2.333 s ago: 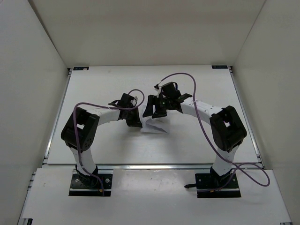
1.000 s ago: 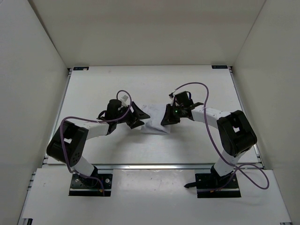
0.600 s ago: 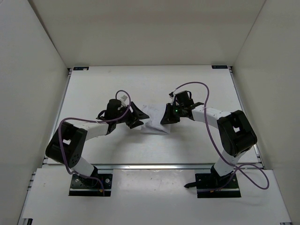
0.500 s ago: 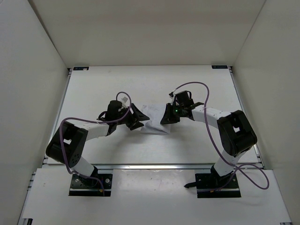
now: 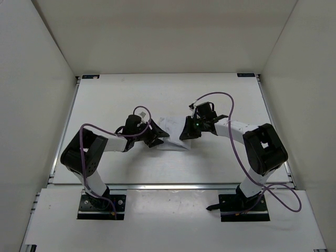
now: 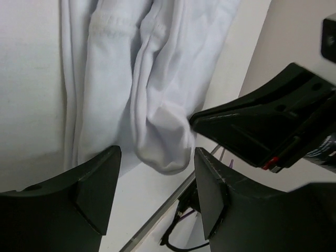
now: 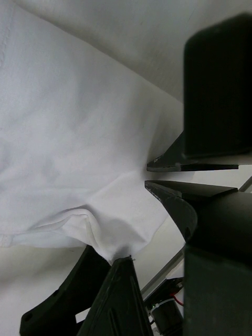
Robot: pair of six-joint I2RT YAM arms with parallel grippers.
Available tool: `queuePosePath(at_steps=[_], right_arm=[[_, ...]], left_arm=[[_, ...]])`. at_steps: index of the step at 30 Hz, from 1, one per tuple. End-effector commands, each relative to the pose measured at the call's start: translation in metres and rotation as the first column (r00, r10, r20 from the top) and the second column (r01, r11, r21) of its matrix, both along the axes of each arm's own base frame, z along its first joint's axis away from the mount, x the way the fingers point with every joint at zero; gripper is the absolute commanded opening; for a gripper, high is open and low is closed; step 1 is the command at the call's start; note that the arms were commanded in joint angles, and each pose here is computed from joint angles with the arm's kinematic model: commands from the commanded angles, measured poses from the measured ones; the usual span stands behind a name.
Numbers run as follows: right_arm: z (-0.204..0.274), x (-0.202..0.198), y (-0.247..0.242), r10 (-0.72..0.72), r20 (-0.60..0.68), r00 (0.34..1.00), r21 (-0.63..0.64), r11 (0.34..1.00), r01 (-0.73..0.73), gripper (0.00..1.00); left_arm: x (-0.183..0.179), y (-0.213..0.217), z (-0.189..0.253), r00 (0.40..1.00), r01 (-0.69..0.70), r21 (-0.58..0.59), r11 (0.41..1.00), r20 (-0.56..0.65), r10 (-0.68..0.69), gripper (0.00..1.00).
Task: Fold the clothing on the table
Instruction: Fold the skirt
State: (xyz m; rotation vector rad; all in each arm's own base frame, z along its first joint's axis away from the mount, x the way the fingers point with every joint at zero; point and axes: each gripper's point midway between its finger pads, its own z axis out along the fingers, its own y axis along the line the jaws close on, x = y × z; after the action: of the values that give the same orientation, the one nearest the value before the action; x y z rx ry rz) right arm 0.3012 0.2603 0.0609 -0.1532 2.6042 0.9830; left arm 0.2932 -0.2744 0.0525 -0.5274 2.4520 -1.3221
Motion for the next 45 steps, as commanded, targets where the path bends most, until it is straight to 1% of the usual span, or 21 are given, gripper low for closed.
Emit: queuePosePath(at_steps=[1,5,9,15,16,18,19,20,21,22,24,28,33,36,39,40,41,42,43,44,45], right_arm=[[0.007,0.000,0.008,0.021,0.038,0.999,0.024,0.999,-0.022,0.10],[0.005,-0.003,0.012,0.030,0.035,0.999,0.025,0.999,-0.031,0.10],[0.006,0.000,0.012,0.023,0.042,0.999,0.019,1.000,-0.024,0.10],[0.005,-0.003,0.011,0.021,0.035,0.999,0.020,1.000,-0.021,0.10],[0.005,-0.003,0.010,0.017,0.032,0.999,0.026,1.000,-0.018,0.10],[0.003,-0.005,0.013,0.025,0.027,0.999,0.026,0.999,-0.026,0.09],[0.004,-0.004,0.014,0.024,0.028,0.999,0.026,0.999,-0.025,0.10],[0.003,-0.004,0.013,0.021,0.026,0.999,0.024,0.999,-0.022,0.10],[0.003,-0.007,0.012,0.024,0.021,0.999,0.020,1.000,-0.024,0.11],[0.008,-0.006,0.011,0.018,0.032,0.999,0.018,1.000,-0.018,0.14],[0.006,-0.010,0.006,0.002,0.032,0.999,-0.001,1.000,-0.002,0.26],[0.016,-0.013,-0.010,-0.051,0.053,0.997,0.011,0.999,0.051,0.39],[0.024,-0.012,-0.033,-0.132,0.080,0.988,0.041,0.991,0.129,0.46],[0.032,-0.017,-0.036,-0.130,0.110,0.985,0.055,0.991,0.125,0.48],[0.051,-0.025,-0.026,-0.094,0.197,0.976,0.086,0.993,0.078,0.45],[0.049,-0.031,-0.021,-0.082,0.205,0.975,0.078,0.995,0.067,0.39],[0.052,-0.031,-0.019,-0.079,0.229,0.970,0.081,0.995,0.061,0.36],[0.049,-0.040,-0.013,-0.058,0.247,0.967,0.077,0.996,0.040,0.23],[0.055,-0.037,-0.011,-0.067,0.291,0.954,0.081,0.996,0.045,0.07],[0.057,-0.045,-0.002,-0.037,0.319,0.947,0.074,0.997,0.014,0.00],[0.058,-0.049,0.004,-0.018,0.357,0.934,0.061,0.998,-0.005,0.00]], left_arm=[[0.024,-0.003,0.024,0.994,-0.045,-0.060,0.997,0.094,0.051,0.68],[0.040,-0.013,0.031,0.991,-0.059,-0.075,0.995,0.114,0.067,0.65],[0.042,-0.024,0.023,0.995,-0.042,-0.070,0.997,0.088,0.049,0.64],[0.044,-0.020,0.012,0.997,-0.055,-0.050,0.997,0.054,0.058,0.61],[0.045,-0.018,0.011,0.997,-0.055,-0.048,0.997,0.055,0.058,0.57],[0.047,-0.016,0.009,0.997,-0.059,-0.054,0.997,0.051,0.062,0.38],[0.046,-0.020,0.009,0.997,-0.050,-0.054,0.997,0.051,0.053,0.32],[0.042,-0.020,0.007,0.998,-0.038,-0.055,0.998,0.042,0.041,0.18],[0.046,-0.021,0.009,0.998,-0.039,-0.061,0.997,0.052,0.042,0.11],[0.047,-0.020,0.010,0.997,-0.043,-0.064,0.997,0.058,0.047,0.01],[0.052,-0.022,0.018,0.996,-0.023,-0.077,0.997,0.087,0.030,0.00],[0.059,-0.021,0.031,0.991,0.006,-0.072,0.997,0.137,0.004,0.00],[0.072,-0.015,0.053,0.977,0.022,-0.023,0.999,0.211,-0.016,0.00],[0.076,-0.014,0.062,0.972,0.024,-0.009,1.000,0.235,-0.021,0.00],[0.079,-0.016,0.074,0.964,0.032,-0.004,0.999,0.264,-0.030,0.00],[0.080,-0.018,0.076,0.963,0.032,-0.004,0.999,0.266,-0.029,0.00],[0.082,-0.016,0.080,0.959,0.027,-0.004,1.000,0.282,-0.025,0.00],[0.080,-0.022,0.088,0.954,0.039,-0.011,0.999,0.298,-0.034,0.00],[0.077,-0.024,0.086,0.953,0.048,-0.002,0.999,0.300,-0.045,0.00],[0.077,-0.025,0.087,0.949,0.047,0.013,0.999,0.311,-0.048,0.00],[0.076,-0.025,0.092,0.946,0.049,0.012,0.999,0.320,-0.050,0.00]])
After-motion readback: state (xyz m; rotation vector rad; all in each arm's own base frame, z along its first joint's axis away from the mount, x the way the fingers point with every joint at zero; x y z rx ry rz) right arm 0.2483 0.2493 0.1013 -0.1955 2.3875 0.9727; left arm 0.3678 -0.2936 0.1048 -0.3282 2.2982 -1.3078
